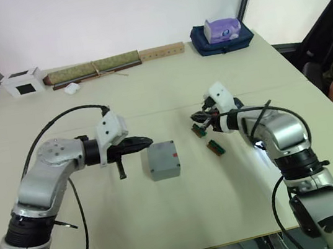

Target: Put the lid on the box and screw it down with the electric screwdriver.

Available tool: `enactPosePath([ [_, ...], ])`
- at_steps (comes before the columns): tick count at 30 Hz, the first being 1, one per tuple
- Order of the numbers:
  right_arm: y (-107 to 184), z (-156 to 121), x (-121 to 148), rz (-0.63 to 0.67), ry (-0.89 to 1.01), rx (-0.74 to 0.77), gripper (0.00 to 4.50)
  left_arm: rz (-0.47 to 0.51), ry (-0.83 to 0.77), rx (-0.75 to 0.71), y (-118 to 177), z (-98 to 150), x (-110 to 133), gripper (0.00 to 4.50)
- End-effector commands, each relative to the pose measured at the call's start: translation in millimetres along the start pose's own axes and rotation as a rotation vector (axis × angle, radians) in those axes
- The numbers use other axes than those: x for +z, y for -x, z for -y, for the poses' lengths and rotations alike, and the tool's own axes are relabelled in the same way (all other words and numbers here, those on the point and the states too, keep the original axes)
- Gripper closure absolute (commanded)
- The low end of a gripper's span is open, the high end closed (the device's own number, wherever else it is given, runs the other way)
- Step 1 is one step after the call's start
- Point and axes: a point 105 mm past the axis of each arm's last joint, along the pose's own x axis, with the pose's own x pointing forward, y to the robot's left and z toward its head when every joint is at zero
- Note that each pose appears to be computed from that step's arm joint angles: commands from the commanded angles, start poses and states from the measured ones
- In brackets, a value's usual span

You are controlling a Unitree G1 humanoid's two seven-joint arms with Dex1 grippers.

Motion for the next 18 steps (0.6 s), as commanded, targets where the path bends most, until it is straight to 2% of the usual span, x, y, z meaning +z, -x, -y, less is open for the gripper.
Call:
enactPosePath([
  [1,6.1,-34.2,33.1,0.067,0.074,0.119,4.46,0.003,-0.034,0.002,5.9,2.4,5.4,4.50],
  [3,5.3,-59.8,34.6,0.065,0.111,0.211,4.46,-0.009,-0.031,0.000,6.8,3.2,2.1,4.50],
  [5,4.3,-71.0,34.5,0.063,0.110,0.244,4.46,-0.013,-0.030,0.001,7.0,3.5,0.7,4.50],
  [18,-4.0,-73.5,5.9,-0.052,0.166,0.244,4.46,-0.011,-0.035,0.010,5.8,3.4,1.8,4.50],
])
